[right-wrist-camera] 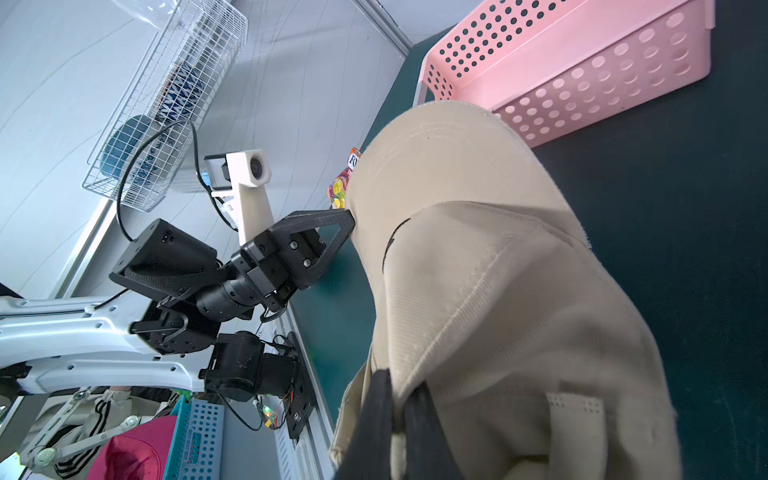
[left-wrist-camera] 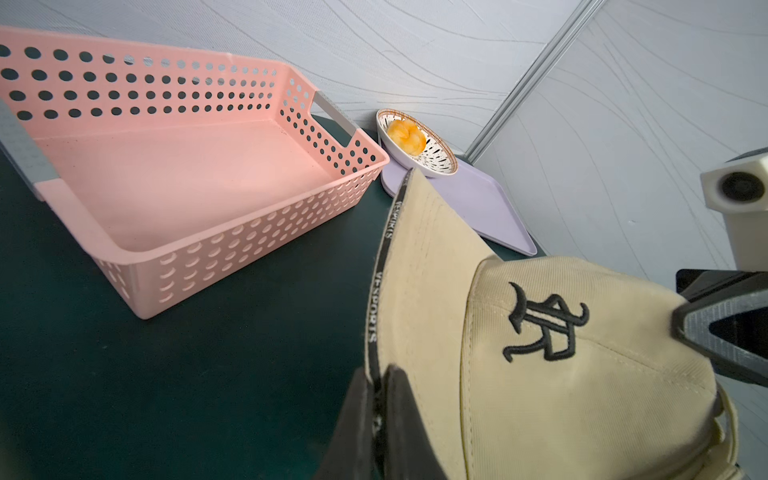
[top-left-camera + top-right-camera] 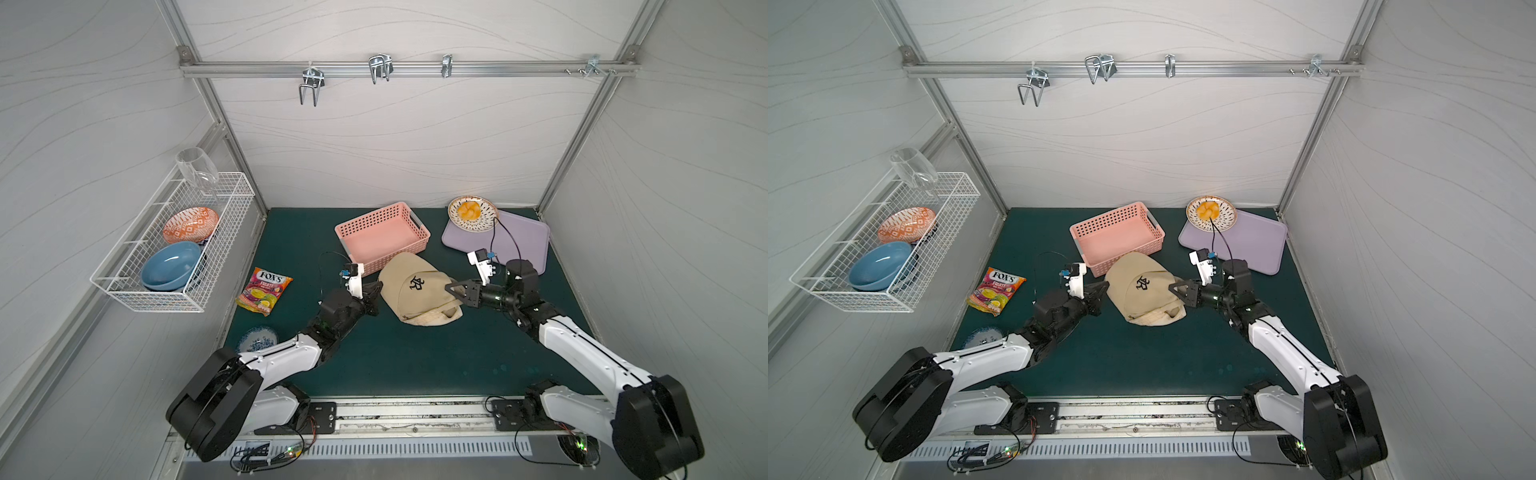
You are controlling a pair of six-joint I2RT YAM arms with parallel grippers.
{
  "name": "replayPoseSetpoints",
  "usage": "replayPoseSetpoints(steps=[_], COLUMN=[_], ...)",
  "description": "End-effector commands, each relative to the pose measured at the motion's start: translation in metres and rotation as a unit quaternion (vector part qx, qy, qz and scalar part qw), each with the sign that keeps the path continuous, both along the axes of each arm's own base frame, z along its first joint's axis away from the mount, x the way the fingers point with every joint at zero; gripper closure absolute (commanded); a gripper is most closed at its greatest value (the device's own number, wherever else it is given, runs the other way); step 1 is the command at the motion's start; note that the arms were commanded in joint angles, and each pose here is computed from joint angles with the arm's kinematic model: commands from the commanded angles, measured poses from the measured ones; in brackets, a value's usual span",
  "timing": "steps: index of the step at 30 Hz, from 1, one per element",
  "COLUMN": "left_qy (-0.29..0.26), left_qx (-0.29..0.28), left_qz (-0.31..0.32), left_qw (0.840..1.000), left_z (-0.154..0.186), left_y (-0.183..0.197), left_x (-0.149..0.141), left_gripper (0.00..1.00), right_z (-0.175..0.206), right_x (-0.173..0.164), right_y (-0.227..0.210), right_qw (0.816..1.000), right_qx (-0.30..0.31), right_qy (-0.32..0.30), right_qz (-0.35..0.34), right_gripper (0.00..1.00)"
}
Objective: Turn the baseball cap inside out
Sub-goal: Turn over the baseball cap.
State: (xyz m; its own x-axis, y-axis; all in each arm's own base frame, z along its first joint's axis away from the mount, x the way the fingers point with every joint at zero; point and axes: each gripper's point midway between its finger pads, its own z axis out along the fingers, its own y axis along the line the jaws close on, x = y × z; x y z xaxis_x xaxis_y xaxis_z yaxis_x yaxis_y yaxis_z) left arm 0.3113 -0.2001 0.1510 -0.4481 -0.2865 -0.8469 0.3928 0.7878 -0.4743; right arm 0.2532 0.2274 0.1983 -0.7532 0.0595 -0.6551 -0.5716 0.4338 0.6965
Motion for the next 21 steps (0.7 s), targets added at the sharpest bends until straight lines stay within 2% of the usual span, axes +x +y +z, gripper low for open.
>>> replayPoseSetpoints(steps=[1, 3, 4, 6, 8, 11, 15, 21], left_qy=[0.013, 0.012, 0.014, 0.022, 0.031, 0.036, 0.032, 0.035], left_qx=[0.006, 0.004, 0.003, -0.006, -0.013, -0.018, -0.016, -0.004], left_qz=[0.019, 0.001, -0.01, -0.023, -0.021, -0.014, -0.022, -0.01], left_qw=[1.0, 1.0, 1.0, 0.999, 0.999, 0.999, 0.999, 0.999], left_z=[-0.012, -0.007, -0.005, -0.002, 0.001, 0.003, 0.007, 0.006], left_y=[0.019, 0.013, 0.009, 0.004, 0.002, 0.003, 0.001, 0.005], left_x=[0.001, 0.0, -0.001, -0.002, 0.0, 0.002, 0.002, 0.004], left_gripper=[1.0, 1.0, 1.0, 1.0, 1.0, 1.0, 1.0, 1.0], right_z=[0.011, -0.003, -0.013, -0.025, -0.034, -0.045, -0.051, -0.074], right_x=[0.001, 0.006, 0.009, 0.012, 0.013, 0.006, -0.003, 0.005], right_y=[0.004, 0.004, 0.003, 0.004, 0.004, 0.01, 0.023, 0.02], right_qw=[1.0, 1.0, 0.999, 0.997, 0.993, 0.986, 0.98, 0.958], right_qx=[0.011, -0.021, -0.044, -0.078, -0.112, -0.166, -0.197, -0.286], right_qy=[-0.015, -0.002, 0.002, 0.003, -0.001, -0.018, -0.025, -0.029], right_qz=[0.022, 0.01, 0.001, -0.012, -0.019, -0.011, 0.019, -0.002], right_gripper=[0.98, 0.85, 0.71, 0.61, 0.47, 0.39, 0.35, 0.31])
